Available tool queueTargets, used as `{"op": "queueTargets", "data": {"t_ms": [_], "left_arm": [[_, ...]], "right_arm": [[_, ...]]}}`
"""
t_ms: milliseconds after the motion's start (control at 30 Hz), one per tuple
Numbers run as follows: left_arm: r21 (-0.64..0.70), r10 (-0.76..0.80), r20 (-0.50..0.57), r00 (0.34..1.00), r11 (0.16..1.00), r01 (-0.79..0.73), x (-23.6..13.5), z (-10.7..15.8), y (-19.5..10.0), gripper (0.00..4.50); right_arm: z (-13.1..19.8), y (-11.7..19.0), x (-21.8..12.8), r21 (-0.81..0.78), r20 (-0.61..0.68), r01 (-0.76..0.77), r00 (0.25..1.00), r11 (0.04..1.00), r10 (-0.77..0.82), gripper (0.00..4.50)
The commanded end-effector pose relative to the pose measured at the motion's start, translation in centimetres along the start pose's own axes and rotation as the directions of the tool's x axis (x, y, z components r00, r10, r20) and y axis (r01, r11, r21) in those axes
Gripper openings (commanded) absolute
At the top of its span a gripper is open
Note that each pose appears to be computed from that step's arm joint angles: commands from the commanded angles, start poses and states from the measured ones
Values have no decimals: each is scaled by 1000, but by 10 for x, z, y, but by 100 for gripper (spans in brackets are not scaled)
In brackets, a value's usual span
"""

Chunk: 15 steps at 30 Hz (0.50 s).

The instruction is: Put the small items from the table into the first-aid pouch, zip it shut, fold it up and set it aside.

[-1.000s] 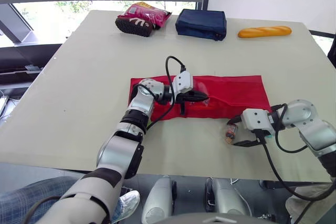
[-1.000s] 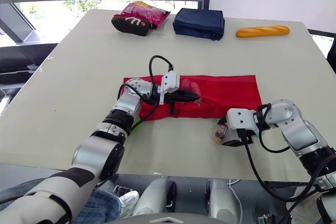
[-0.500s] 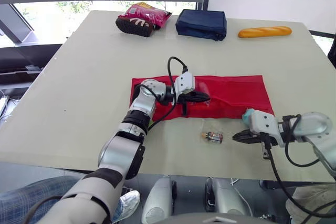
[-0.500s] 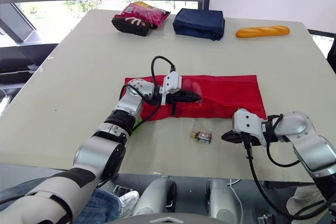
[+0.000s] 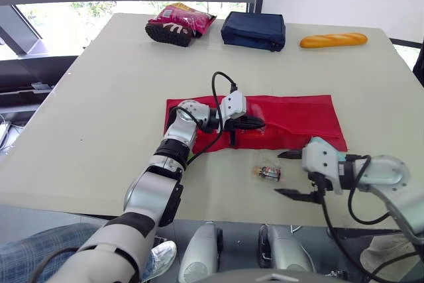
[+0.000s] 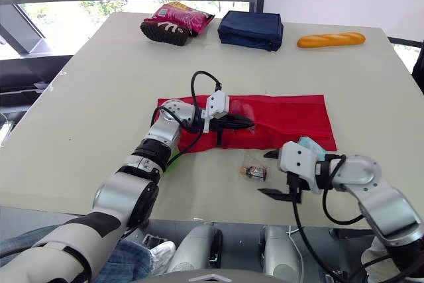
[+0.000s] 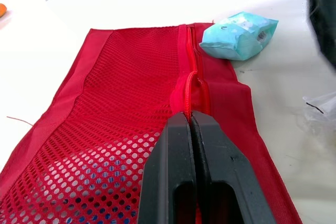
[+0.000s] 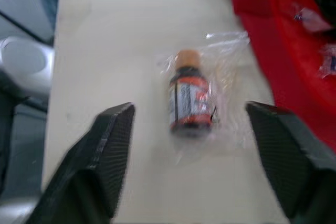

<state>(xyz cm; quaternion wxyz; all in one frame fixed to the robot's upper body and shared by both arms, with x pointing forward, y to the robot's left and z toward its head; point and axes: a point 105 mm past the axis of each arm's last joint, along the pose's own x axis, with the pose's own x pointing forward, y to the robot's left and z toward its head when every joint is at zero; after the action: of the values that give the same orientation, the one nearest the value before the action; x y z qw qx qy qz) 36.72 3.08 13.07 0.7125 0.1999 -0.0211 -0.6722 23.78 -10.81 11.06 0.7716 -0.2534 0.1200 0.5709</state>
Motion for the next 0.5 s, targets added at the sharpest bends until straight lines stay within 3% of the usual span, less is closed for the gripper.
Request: {"op": "queueTargets", "data": {"t_ms": [33, 200, 233, 333, 500], "left_arm": [[39, 2, 31, 1000, 999, -3, 1, 11, 3, 0], [42, 3, 32, 999, 999, -4, 2, 12, 4, 0], [43, 3, 32, 999, 999, -5, 1, 12, 4, 0], [44, 4, 32, 999, 999, -5, 1, 12, 4, 0], [43, 5, 35, 999, 999, -7, 1, 12, 4, 0]], "right_arm": [[-8, -6, 9, -21, -30, 36, 999, 999, -37, 448], [-14, -7, 17, -11, -41, 51, 998, 999, -51, 448], [-12, -8, 17, -4, -31, 57, 998, 998, -57, 425], [-8, -9, 16, 6, -15, 63, 998, 998, -63, 335], [-2, -9, 4, 62, 18, 105, 994, 993, -107, 98]]}}
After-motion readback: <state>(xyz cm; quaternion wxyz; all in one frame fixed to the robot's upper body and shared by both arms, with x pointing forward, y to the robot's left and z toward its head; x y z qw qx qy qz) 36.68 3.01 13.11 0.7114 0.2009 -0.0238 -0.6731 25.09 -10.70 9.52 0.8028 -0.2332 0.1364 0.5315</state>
